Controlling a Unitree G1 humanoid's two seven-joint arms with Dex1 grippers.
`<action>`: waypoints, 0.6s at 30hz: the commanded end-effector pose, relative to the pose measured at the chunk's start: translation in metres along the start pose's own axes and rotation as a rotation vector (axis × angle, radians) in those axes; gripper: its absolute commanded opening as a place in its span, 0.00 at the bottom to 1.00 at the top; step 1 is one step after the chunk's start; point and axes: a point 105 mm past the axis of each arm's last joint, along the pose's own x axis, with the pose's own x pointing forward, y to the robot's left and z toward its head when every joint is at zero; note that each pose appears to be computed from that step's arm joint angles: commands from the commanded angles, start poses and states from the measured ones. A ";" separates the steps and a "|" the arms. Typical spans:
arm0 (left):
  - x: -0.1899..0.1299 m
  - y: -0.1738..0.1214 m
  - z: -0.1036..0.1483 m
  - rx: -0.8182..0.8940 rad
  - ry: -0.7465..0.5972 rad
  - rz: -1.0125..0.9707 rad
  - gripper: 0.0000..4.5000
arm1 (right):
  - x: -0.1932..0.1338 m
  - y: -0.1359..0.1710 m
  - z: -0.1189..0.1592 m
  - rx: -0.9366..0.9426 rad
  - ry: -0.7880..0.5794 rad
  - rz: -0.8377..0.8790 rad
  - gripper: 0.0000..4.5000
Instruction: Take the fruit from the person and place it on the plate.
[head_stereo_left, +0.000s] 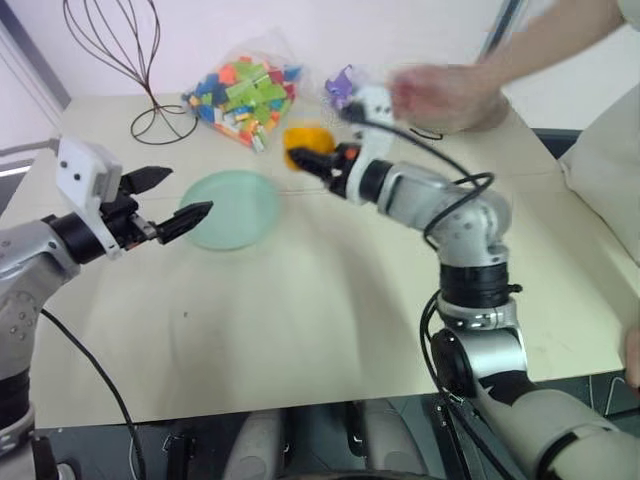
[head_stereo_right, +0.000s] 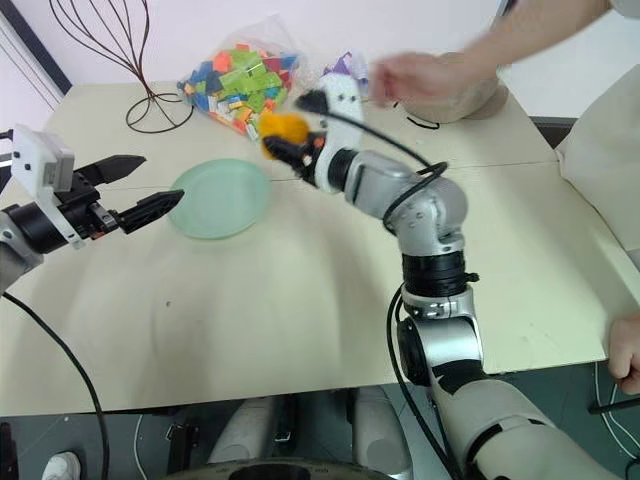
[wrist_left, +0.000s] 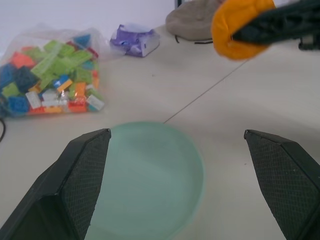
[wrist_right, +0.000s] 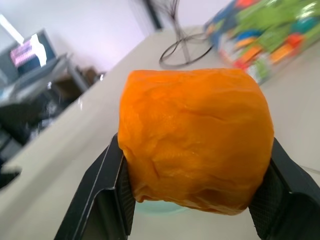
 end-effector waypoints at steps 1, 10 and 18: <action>-0.010 0.009 0.007 0.040 0.009 0.050 1.00 | 0.014 0.018 0.007 -0.119 -0.063 0.060 0.49; -0.030 0.006 -0.002 -0.003 0.083 0.040 1.00 | 0.061 0.036 -0.018 -0.288 -0.098 0.117 0.49; -0.045 0.005 -0.006 -0.012 0.144 0.058 1.00 | 0.085 0.038 -0.036 -0.295 -0.109 0.139 0.49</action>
